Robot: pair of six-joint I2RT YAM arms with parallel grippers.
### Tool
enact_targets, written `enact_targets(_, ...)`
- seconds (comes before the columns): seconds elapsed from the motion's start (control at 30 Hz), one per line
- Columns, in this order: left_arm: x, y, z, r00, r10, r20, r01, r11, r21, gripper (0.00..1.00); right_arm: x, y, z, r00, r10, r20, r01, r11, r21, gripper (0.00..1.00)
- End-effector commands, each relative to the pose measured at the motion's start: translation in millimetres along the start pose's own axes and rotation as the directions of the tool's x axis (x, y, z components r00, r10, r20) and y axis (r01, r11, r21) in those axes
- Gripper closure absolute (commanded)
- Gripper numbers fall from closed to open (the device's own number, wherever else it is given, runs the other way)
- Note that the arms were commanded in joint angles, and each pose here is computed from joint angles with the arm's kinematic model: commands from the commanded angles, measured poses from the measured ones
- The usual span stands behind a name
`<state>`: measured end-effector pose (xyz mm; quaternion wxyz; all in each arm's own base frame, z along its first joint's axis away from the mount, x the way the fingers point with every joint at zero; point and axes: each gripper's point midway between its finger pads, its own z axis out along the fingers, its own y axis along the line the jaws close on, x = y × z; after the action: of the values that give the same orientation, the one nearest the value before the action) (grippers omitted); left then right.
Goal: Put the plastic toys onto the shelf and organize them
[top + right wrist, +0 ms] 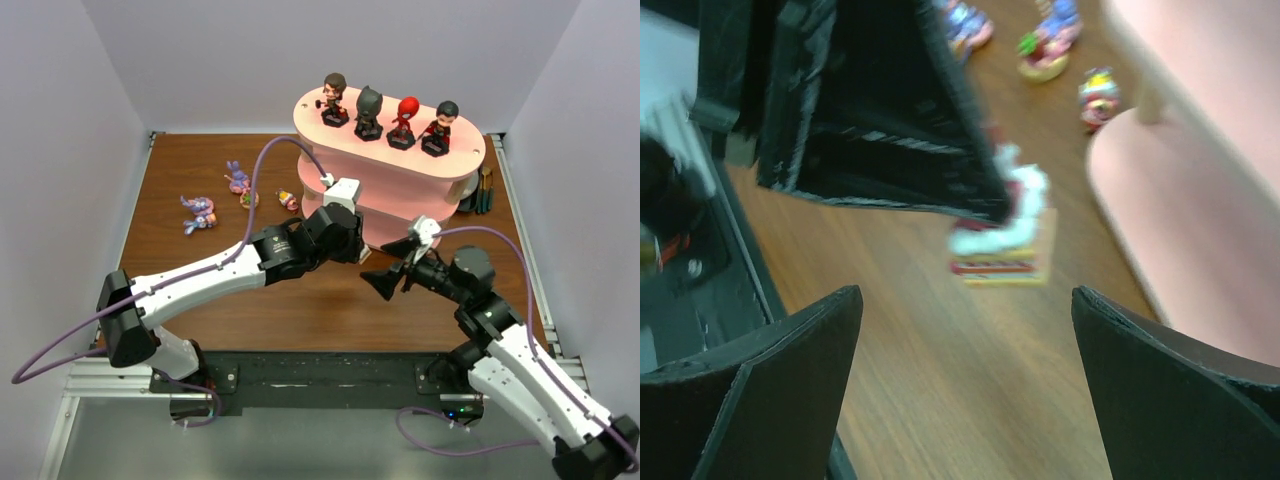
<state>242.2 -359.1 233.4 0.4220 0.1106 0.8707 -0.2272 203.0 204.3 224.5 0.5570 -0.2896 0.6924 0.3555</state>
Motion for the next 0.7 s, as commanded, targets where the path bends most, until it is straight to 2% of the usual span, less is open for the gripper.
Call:
enact_targets(0.0, -27, -16, -12, 0.997, -0.039, 0.068, 0.036, 0.999, 0.04, 1.0, -20, 2, 17, 0.983, -0.174, 0.055, 0.172, 0.984, 0.041, 0.11)
enact_targets(0.23, -21, -14, -19, 0.998, -0.03, 0.054, 0.027, 0.999, 0.042, 1.0, -15, 0, 38, 0.975, -0.219, 0.043, 0.217, 0.975, 0.046, 0.15)
enact_targets(0.47, -18, -12, -21, 0.999, -0.02, 0.045, 0.018, 0.999, 0.043, 1.0, -15, -10, 40, 0.969, -0.245, 0.044, 0.24, 0.966, 0.097, 0.21)
enact_targets(0.57, -19, -14, -23, 0.999, -0.02, 0.043, 0.018, 0.998, 0.053, 1.0, -13, -8, 43, 0.969, -0.244, 0.036, 0.241, 0.967, 0.081, 0.28)
enact_targets(0.67, -19, -14, -25, 0.999, -0.023, 0.045, 0.02, 0.998, 0.06, 1.0, -10, -4, 45, 0.969, -0.242, 0.038, 0.24, 0.969, 0.055, 0.42)
